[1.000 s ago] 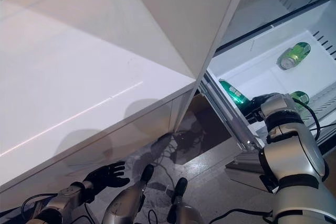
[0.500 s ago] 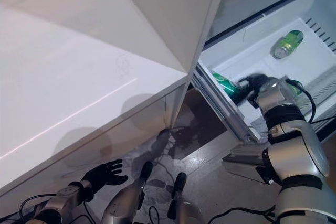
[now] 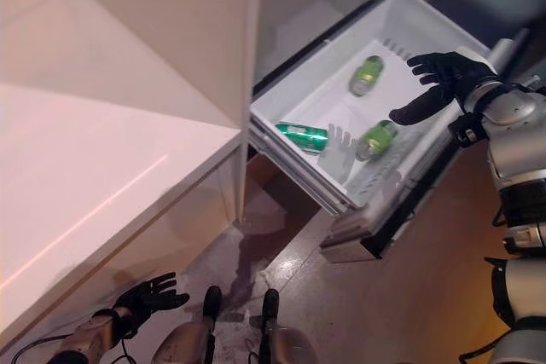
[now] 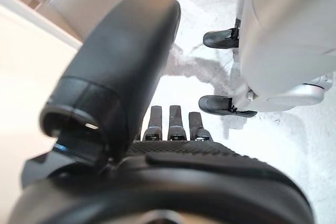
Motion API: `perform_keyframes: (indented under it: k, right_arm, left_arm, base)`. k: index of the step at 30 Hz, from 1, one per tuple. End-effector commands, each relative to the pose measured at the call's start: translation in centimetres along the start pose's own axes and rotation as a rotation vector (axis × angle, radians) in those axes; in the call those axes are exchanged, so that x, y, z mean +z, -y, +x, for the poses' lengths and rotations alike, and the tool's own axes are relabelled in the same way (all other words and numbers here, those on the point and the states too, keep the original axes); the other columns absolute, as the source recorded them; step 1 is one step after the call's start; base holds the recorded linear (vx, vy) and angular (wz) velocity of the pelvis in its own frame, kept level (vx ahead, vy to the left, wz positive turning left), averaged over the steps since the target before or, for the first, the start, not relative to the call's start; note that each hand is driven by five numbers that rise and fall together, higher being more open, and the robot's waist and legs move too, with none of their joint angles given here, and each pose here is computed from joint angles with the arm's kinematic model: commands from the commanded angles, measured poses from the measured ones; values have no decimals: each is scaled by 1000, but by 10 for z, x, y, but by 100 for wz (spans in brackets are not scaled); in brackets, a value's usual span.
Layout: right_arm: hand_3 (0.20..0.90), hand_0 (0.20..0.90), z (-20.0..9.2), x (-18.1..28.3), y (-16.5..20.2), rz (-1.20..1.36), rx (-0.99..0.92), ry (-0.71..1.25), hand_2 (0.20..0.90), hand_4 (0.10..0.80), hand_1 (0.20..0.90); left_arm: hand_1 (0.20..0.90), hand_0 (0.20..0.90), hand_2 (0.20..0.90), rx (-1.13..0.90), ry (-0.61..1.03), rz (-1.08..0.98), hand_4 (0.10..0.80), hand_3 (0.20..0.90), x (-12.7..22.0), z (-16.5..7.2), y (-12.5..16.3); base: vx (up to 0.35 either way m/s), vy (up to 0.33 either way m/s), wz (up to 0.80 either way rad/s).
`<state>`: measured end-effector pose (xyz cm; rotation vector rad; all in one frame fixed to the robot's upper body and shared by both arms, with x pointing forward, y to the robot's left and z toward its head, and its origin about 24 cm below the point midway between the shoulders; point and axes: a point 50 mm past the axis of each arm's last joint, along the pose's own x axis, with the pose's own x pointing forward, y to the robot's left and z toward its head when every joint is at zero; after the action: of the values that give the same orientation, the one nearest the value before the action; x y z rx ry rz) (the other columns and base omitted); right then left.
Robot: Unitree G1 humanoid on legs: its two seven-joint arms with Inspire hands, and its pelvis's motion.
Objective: Put drinks into fridge and close the fridge
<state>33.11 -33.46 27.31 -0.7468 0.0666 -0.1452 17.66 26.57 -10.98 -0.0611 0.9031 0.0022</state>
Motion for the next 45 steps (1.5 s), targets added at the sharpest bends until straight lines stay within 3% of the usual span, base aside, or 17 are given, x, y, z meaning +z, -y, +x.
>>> perform_keyframes:
  k: [1, 3, 4, 7, 12, 18, 25, 33, 45]
  right_arm:
    - [900, 900, -24, 27, 38, 177, -315, 281, 900, 800, 900]
    - [900, 900, -31, 24, 42, 328, -448, 364, 900, 800, 900]
    - [900, 900, -37, 16, 35, 527, -543, 453, 900, 800, 900]
    - [900, 900, -41, -9, 11, 722, -605, 455, 900, 800, 900]
    - [900, 900, -36, -45, -19, 849, -604, 349, 900, 800, 900]
    - [900, 900, -28, -55, -29, 896, -606, 294, 900, 800, 900]
    - [900, 900, -12, -40, -26, 1063, -659, 345, 900, 800, 900]
    - [900, 900, 8, -23, -40, 1175, -520, 364, 900, 800, 900]
    - [900, 900, 12, 69, -45, 977, -218, 726, 900, 800, 900]
  left_arm:
    - [900, 900, 900, -23, -87, 25, 800, 900, -37, -7, 2]
    - [900, 900, 900, -32, -101, 37, 800, 900, -41, -7, 4]
    - [900, 900, 900, -53, -113, 29, 800, 900, -45, -5, 14]
    - [900, 900, 900, -79, -128, 32, 800, 900, -47, -3, 22]
    - [900, 900, 900, -118, -148, 45, 800, 900, -51, -1, 33]
    - [900, 900, 900, -132, -119, 44, 800, 900, -42, 3, 43]
    - [900, 900, 900, -108, -4, -8, 800, 900, -9, 12, 50]
    - [900, 900, 900, -67, 48, -86, 800, 900, 3, 14, 47]
    - [900, 900, 900, -56, 94, -211, 800, 900, -1, 10, 45]
  base:
    - [47, -7, -35]
    - [56, -13, -45]
    - [81, -9, -34]
    - [85, 2, -18]
    - [92, -28, -12]
    - [-49, -10, 3]
    - [-240, 64, 7]
    - [-115, 88, 5]
    - [-50, 50, 1]
